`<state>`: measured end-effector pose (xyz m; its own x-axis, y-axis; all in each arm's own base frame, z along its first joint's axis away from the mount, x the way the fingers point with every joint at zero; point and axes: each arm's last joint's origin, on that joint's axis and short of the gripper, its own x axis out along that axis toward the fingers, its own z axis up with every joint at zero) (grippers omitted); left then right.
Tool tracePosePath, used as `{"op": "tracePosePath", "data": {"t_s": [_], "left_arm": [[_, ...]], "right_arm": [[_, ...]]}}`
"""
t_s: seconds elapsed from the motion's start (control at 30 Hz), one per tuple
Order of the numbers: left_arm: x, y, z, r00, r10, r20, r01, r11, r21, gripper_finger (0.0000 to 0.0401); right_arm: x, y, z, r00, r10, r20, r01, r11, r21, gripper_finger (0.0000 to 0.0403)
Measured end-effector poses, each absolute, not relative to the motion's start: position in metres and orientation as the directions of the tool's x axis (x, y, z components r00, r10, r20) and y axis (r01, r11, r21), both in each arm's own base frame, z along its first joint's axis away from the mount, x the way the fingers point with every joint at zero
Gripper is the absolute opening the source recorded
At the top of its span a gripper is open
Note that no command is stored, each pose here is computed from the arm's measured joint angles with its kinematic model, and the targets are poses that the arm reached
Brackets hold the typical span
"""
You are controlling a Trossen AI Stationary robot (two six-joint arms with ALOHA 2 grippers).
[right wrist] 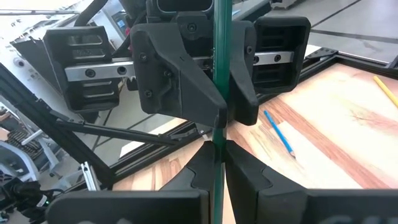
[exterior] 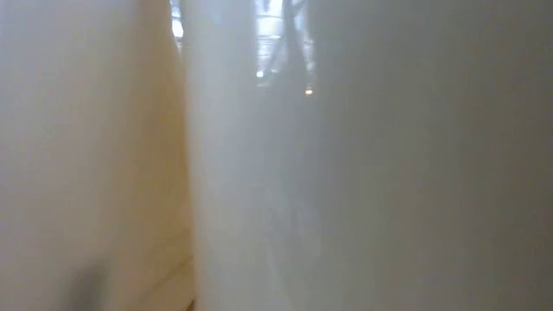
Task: Sort pens & pencils
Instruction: Put the green pencil into the left gray bin
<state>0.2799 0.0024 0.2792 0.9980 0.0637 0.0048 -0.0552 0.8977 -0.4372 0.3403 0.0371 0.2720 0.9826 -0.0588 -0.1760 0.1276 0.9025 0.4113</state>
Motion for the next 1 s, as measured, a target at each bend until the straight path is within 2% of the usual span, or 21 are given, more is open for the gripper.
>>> {"op": "tracePosePath", "data": {"t_s": [0.33, 0.63, 1.0], "left_arm": [[0.2799, 0.0022, 0.2793, 0.998, 0.062, 0.005, -0.054, 0.897, -0.438, 0.0016], [0.2799, 0.0022, 0.2793, 0.998, 0.062, 0.005, -0.053, 0.898, -0.438, 0.0031], [0.2799, 0.0022, 0.2793, 0.998, 0.061, 0.005, -0.053, 0.897, -0.438, 0.0019]], "right_arm": [[0.3403, 0.0371, 0.2719, 0.982, -0.06, -0.177, 0.129, 0.903, 0.411, 0.0052], [0.3403, 0.0371, 0.2719, 0.983, -0.059, -0.176, 0.128, 0.902, 0.411, 0.0052], [0.3403, 0.0371, 0.2719, 0.983, -0.059, -0.177, 0.129, 0.9, 0.417, 0.0052]]}}
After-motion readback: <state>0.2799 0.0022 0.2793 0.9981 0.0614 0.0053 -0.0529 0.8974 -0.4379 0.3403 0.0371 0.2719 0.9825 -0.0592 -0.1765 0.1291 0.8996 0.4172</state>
